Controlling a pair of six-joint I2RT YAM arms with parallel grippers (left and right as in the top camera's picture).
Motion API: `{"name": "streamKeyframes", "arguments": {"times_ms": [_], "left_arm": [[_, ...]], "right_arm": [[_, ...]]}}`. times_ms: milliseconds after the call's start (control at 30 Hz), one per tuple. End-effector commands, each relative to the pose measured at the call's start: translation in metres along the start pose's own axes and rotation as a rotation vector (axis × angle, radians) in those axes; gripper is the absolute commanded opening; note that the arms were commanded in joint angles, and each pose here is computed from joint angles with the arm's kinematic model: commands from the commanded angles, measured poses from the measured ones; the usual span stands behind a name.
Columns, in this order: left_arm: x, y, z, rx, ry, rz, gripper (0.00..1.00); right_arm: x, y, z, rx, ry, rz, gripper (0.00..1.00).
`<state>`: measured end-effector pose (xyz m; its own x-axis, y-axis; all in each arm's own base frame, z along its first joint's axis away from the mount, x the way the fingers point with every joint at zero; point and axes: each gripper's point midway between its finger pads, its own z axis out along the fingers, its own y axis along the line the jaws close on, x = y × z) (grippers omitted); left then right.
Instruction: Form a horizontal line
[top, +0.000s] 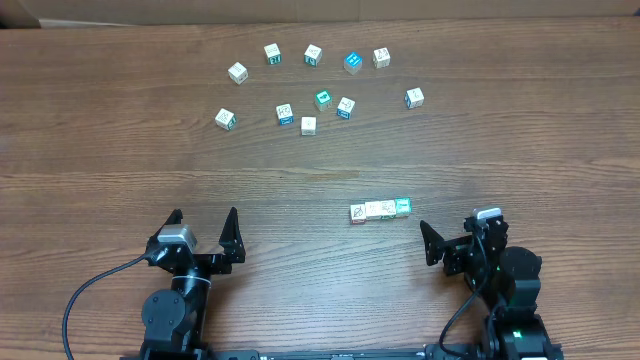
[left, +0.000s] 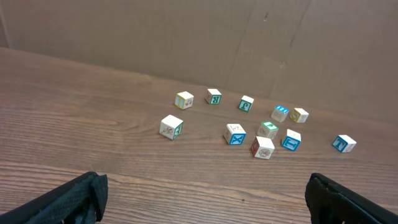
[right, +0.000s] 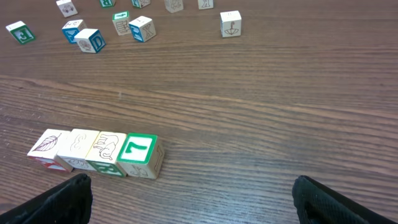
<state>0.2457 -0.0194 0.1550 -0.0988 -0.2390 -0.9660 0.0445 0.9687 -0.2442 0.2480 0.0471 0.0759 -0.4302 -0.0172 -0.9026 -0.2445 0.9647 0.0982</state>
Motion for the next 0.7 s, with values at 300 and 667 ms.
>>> {"name": "streamKeyframes", "arguments": {"times_ms": [300, 667], "left_arm": [[-0.001, -0.003, -0.001, 0.014, -0.008, 0.027, 0.99], [-0.001, -0.003, -0.001, 0.014, -0.008, 0.027, 0.99]], "right_arm": [[-0.018, 0.006, -0.008, -0.016, -0.095, -0.028, 1.00], [-0.034, 0.012, -0.014, -0.029, -0.166, -0.053, 1.00]]}}
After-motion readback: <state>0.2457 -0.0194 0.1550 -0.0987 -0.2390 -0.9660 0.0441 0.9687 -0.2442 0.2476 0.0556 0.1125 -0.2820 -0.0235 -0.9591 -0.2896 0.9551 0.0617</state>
